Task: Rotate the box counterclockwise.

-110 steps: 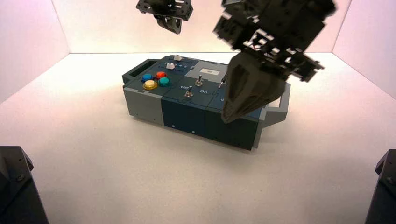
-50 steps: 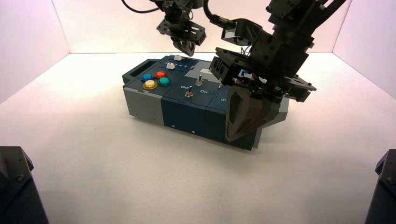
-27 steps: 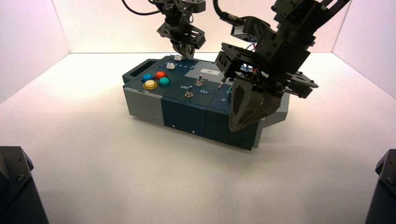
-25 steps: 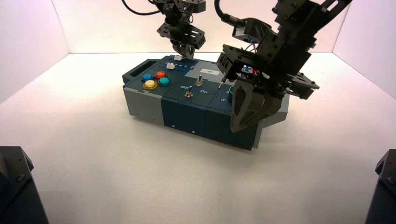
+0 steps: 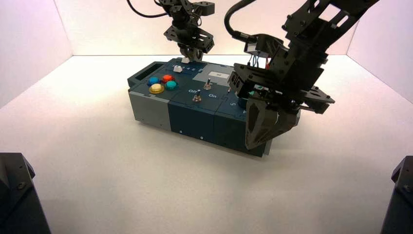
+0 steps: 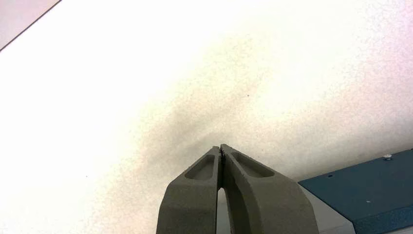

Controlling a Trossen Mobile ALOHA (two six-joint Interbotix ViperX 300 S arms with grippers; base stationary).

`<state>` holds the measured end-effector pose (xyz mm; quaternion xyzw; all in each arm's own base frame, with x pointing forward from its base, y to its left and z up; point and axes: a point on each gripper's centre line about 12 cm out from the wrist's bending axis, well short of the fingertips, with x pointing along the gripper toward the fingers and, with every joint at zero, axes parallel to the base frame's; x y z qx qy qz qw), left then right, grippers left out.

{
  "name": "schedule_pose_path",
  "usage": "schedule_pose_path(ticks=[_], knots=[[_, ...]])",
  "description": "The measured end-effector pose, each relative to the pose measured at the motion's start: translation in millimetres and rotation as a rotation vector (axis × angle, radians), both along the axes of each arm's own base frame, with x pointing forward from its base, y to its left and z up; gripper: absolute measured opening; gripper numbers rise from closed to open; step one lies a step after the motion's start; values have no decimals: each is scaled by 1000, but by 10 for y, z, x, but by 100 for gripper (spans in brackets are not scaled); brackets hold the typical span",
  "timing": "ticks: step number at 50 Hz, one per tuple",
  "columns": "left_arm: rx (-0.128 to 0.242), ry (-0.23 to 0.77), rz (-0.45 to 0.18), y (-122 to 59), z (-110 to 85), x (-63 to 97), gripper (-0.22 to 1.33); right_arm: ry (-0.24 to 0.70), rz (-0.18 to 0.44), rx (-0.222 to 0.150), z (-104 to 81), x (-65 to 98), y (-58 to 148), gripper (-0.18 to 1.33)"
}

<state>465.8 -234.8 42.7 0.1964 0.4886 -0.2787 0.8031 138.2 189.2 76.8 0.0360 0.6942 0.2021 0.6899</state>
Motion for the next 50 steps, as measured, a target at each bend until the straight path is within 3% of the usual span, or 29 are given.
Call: schedule_pose_path(ticks=[15,28,50], knots=[[4,8,4,31,-5,5,-16,-16,-32,-4,-40,54,-11,-14],[6,12,2,39,-3,6,-16,-31,-96,-7,-42,199,-123,-15],[13,14,7,127,1,41,-16,-45,-102,-8,-45,232,-133,-14]])
